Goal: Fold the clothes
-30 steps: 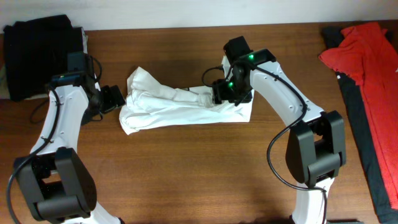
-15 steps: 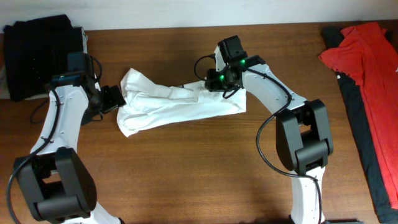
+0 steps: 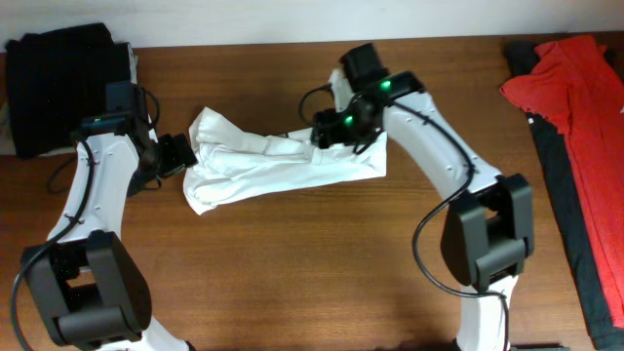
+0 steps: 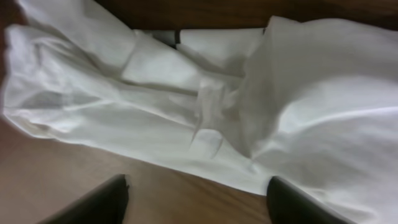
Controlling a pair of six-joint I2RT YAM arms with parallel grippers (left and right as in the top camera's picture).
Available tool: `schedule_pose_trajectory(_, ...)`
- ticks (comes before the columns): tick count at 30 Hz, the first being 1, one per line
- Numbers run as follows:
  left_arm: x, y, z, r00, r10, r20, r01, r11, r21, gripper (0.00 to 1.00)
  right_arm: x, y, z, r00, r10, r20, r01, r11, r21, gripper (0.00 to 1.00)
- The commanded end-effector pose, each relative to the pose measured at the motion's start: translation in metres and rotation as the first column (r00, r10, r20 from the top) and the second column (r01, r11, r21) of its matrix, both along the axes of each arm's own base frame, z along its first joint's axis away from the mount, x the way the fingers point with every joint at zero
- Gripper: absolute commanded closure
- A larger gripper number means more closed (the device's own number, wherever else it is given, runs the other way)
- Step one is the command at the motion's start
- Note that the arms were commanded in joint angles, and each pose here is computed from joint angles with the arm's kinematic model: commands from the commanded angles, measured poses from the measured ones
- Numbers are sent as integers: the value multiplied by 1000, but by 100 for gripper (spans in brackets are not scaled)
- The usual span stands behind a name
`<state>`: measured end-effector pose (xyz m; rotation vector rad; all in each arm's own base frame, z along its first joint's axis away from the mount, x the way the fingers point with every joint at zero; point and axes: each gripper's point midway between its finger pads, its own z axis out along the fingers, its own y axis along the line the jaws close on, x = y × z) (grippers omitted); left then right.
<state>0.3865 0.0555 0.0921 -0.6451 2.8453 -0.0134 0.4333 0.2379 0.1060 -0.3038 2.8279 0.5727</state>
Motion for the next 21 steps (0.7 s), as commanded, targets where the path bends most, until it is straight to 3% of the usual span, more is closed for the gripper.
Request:
schedule_pose_trajectory(1, -1, -4, -3, 1000, -6, -11, 6, 1000, -19, 1, 6, -6, -48, 989, -145, -20, 140, 976, -168, 63)
schedule_pose_trajectory(5, -1, -4, -3, 1000, -6, -13, 6, 1000, -19, 1, 1, 7, -102, 981, -147, -129, 127, 980, -150, 68)
schedule_pose_trajectory(8, -1, -4, -3, 1000, -6, -13, 6, 1000, -20, 1, -6, 32, -105, 986, -54, -157, 47, 998, -52, 90)
schedule_pose_trajectory(11, -1, -4, -3, 1000, -7, -13, 6, 1000, -19, 1, -8, 37, -71, 989, -42, -144, 37, 999, -33, 96)
schedule_pose_trajectory(15, -1, -3, -3, 1000, -7, -12, 7, 1000, -18, 1, -13, 22, -8, 994, -63, -86, 59, 997, -41, 96)
schedule_pose_trajectory(18, 0, -3, -3, 1000, -6, -10, 6, 1000, -15, 1, -27, 31, 4, 993, -33, -112, 31, 999, -11, 95)
schedule_pose_trajectory(19, 0, -3, -3, 1000, -6, -10, 6, 1000, -15, 1, -30, 35, 2, 993, -22, -114, 21, 1000, -14, 84)
schedule_pose_trajectory(21, -1, -3, -3, 1000, -6, -10, 6, 1000, -15, 1, -35, 54, -6, 994, 16, -104, -18, 1000, -16, 31)
